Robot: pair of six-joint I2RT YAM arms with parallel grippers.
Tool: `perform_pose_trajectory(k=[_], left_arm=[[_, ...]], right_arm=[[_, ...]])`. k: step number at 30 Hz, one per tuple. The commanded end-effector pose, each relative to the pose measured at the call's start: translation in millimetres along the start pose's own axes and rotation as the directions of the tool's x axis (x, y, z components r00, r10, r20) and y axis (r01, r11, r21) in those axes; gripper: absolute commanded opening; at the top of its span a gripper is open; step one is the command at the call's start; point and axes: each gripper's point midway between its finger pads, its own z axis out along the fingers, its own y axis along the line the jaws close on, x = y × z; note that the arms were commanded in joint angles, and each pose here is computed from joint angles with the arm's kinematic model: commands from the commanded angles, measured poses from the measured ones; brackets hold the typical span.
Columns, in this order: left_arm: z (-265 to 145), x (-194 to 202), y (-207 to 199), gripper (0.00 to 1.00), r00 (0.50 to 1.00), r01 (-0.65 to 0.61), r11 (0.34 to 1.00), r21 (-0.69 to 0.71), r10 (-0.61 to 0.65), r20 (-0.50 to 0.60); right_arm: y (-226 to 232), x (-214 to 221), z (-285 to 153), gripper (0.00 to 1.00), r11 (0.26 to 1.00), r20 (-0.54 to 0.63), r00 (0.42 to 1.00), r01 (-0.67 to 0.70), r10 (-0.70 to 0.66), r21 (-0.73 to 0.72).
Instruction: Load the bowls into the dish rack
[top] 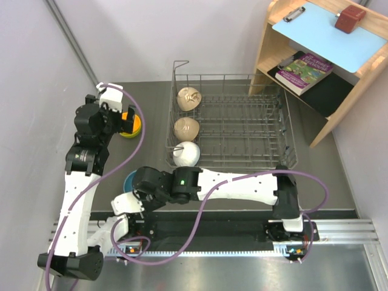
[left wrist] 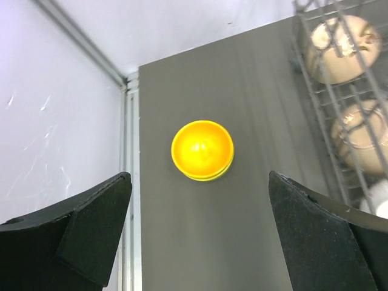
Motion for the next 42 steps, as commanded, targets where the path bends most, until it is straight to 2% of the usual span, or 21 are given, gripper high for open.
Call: perform_pose_trajectory(k=[1,8,16,22,25,26,27,28,29,30,31,32,33,35,36,39,41,42], left_arm=[[8,-16,20,0.99,0.998,0.032,0.994,-0.101,-0.027,0.051],[15,-1,24,0.99,1.000,0.001,0.993,-0.119,-0.001,0.006],[21,6,35,0.99,1.000,-0.006,0.988,-0.156,0.001,-0.028],[29,8,39,0.99,0.999,0.015,0.985,-0.172,-0.023,-0.043],[34,8,39,0.99,0.999,0.019,0.984,-0.176,-0.028,-0.046],[37,10,37,0.99,0.998,0.020,0.986,-0.165,-0.029,-0.051],[41,13,35,0.99,0.998,0.018,0.988,-0.153,-0.028,-0.064],[43,15,32,0.99,0.997,0.018,0.990,-0.142,-0.028,-0.069],[45,18,30,0.99,0.997,0.018,0.991,-0.131,-0.028,-0.075],[49,22,28,0.99,0.996,0.012,0.993,-0.120,-0.023,-0.089],[50,25,26,0.99,0.995,0.007,0.994,-0.109,-0.018,-0.099],[51,27,25,0.99,0.994,-0.007,0.995,-0.096,-0.004,-0.109],[53,31,22,0.99,0.993,-0.010,0.997,-0.083,0.000,-0.121],[55,38,18,0.99,0.990,-0.025,0.998,-0.063,0.016,-0.142],[55,41,18,0.99,0.989,-0.030,0.998,-0.059,0.021,-0.146],[57,50,14,0.99,0.985,-0.044,0.998,-0.044,0.036,-0.167],[58,55,12,0.99,0.984,-0.049,0.998,-0.036,0.042,-0.174],[58,57,11,0.99,0.983,-0.050,0.998,-0.032,0.044,-0.176]], right_arm=[[-8,-65,-65,0.00,0.999,0.223,0.974,-0.034,0.036,-0.017],[-33,-84,-115,0.00,0.996,0.343,0.935,-0.091,0.089,-0.009],[-80,-93,-208,0.00,0.980,0.521,0.842,-0.194,0.143,0.044],[-114,-67,-281,0.00,0.951,0.633,0.753,-0.298,0.180,0.085],[-135,-34,-314,0.00,0.913,0.668,0.715,-0.385,0.205,0.132],[-132,-21,-307,0.00,0.910,0.667,0.705,-0.403,0.243,0.093],[-134,-23,-327,0.00,0.911,0.708,0.680,-0.393,0.193,0.129],[-142,-6,-336,0.00,0.879,0.725,0.646,-0.461,0.239,0.122],[-137,12,-323,0.00,0.870,0.720,0.632,-0.486,0.286,0.081],[-138,11,-336,0.00,0.871,0.747,0.619,-0.478,0.243,0.113],[-144,25,-339,0.00,0.851,0.747,0.612,-0.511,0.259,0.123],[-140,38,-328,0.00,0.837,0.741,0.589,-0.542,0.322,0.067],[-142,38,-335,0.00,0.842,0.761,0.579,-0.533,0.291,0.084],[-143,62,-328,0.00,0.798,0.768,0.521,-0.602,0.374,0.020],[-148,61,-336,0.00,0.810,0.794,0.510,-0.585,0.330,0.040],[-153,80,-335,0.00,0.745,0.817,0.376,-0.661,0.438,-0.095],[-155,96,-328,0.00,0.708,0.811,0.309,-0.685,0.496,-0.172],[-159,96,-328,0.00,0.692,0.817,0.249,-0.683,0.520,-0.233]])
